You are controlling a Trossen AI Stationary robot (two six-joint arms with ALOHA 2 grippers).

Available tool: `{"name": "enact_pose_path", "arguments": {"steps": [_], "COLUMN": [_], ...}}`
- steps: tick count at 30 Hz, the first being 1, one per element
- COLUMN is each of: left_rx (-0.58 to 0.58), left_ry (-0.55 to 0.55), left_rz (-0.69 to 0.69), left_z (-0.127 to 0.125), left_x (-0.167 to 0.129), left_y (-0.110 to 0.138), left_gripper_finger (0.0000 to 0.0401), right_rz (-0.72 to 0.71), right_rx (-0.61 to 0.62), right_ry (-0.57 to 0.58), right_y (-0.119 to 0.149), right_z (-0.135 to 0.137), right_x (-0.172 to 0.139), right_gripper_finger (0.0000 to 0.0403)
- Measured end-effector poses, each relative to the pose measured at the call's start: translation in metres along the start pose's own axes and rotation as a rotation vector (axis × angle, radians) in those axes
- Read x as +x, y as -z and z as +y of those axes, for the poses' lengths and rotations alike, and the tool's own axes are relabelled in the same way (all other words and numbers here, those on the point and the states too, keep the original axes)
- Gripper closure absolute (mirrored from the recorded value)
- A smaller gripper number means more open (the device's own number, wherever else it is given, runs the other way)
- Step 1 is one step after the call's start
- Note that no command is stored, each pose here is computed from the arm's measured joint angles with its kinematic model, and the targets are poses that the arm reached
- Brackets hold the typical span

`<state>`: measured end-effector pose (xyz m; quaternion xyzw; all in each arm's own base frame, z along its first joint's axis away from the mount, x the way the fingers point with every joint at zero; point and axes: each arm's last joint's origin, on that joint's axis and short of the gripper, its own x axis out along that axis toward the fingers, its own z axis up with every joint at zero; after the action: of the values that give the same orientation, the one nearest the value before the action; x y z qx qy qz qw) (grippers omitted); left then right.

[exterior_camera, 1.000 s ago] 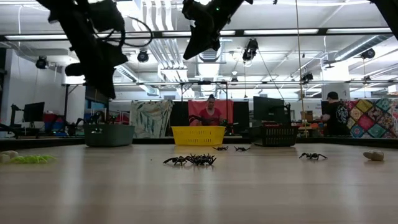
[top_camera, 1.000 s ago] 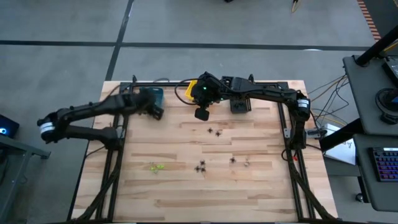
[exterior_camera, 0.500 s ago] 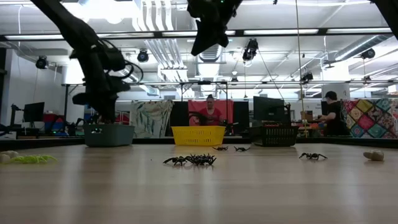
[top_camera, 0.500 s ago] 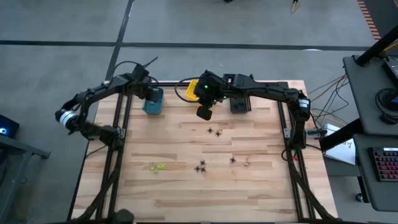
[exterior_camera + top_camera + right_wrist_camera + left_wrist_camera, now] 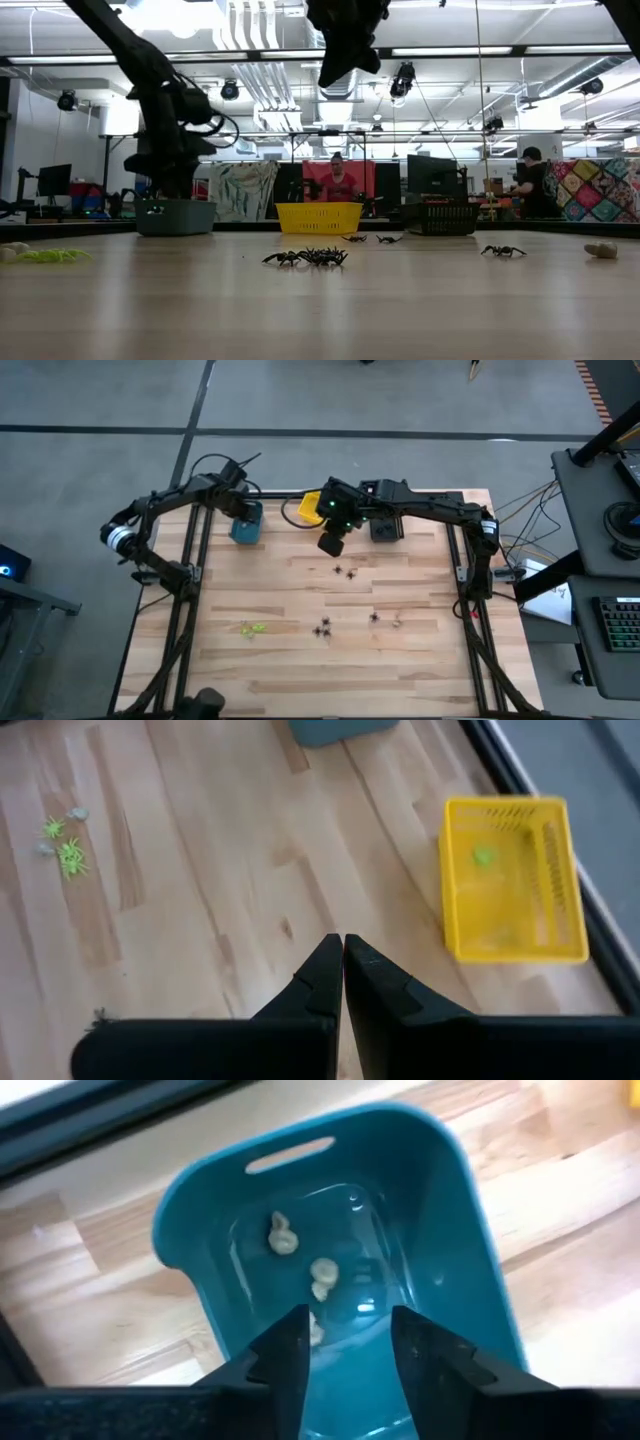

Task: Sort Halloween decoration
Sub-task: Put the black spider toy into the black bin

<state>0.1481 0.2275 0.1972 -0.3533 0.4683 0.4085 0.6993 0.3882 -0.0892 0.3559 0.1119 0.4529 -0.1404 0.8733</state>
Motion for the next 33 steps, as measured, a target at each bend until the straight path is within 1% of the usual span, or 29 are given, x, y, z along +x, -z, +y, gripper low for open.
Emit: {"name": "enact_pose_path", "arguments": {"steps": [4, 10, 13, 16, 20, 23, 26, 30, 33], "left_rx": [0.006, 0.03, 0.082, 0.159, 0.243, 0.275, 0.289, 0.311, 0.327], "left_ry": [0.023, 0.105, 0.172, 0.252, 0.348, 0.385, 0.38, 0.357, 0.355], "left_rz": [-0.044, -0.211, -0.298, -0.375, -0.443, -0.465, -0.484, -0.508, -0.517], "left_z": [-0.006, -0.029, -0.046, -0.064, -0.086, -0.101, -0.114, -0.128, -0.134], "left_x": [-0.019, -0.064, -0.086, -0.103, -0.119, -0.124, -0.127, -0.13, -0.131], "left_y": [0.005, 0.018, 0.028, 0.039, 0.053, 0.062, 0.072, 0.088, 0.099], "left_gripper_finger": [0.0264, 0.027, 0.0273, 0.0274, 0.0274, 0.0274, 0.0274, 0.0274, 0.0274], "right_rz": [0.047, 0.149, 0.195, 0.244, 0.322, 0.354, 0.376, 0.426, 0.454], "right_rx": [0.102, 0.322, 0.405, 0.456, 0.462, 0.413, 0.313, 0.289, 0.281], "right_ry": [0.008, -0.055, -0.079, -0.099, -0.107, -0.088, -0.087, -0.077, -0.072], "right_y": [0.005, 0.013, 0.017, 0.021, 0.029, 0.033, 0.035, 0.04, 0.044], "right_z": [-0.001, -0.002, -0.001, 0.0, 0.0, -0.001, -0.001, 0.001, 0.003], "right_x": [0.0, 0.002, 0.008, 0.018, 0.04, 0.056, 0.073, 0.096, 0.108], "right_gripper_finger": [0.0394, 0.0394, 0.0394, 0.0394, 0.0394, 0.0394, 0.0394, 0.0392, 0.0381]}}
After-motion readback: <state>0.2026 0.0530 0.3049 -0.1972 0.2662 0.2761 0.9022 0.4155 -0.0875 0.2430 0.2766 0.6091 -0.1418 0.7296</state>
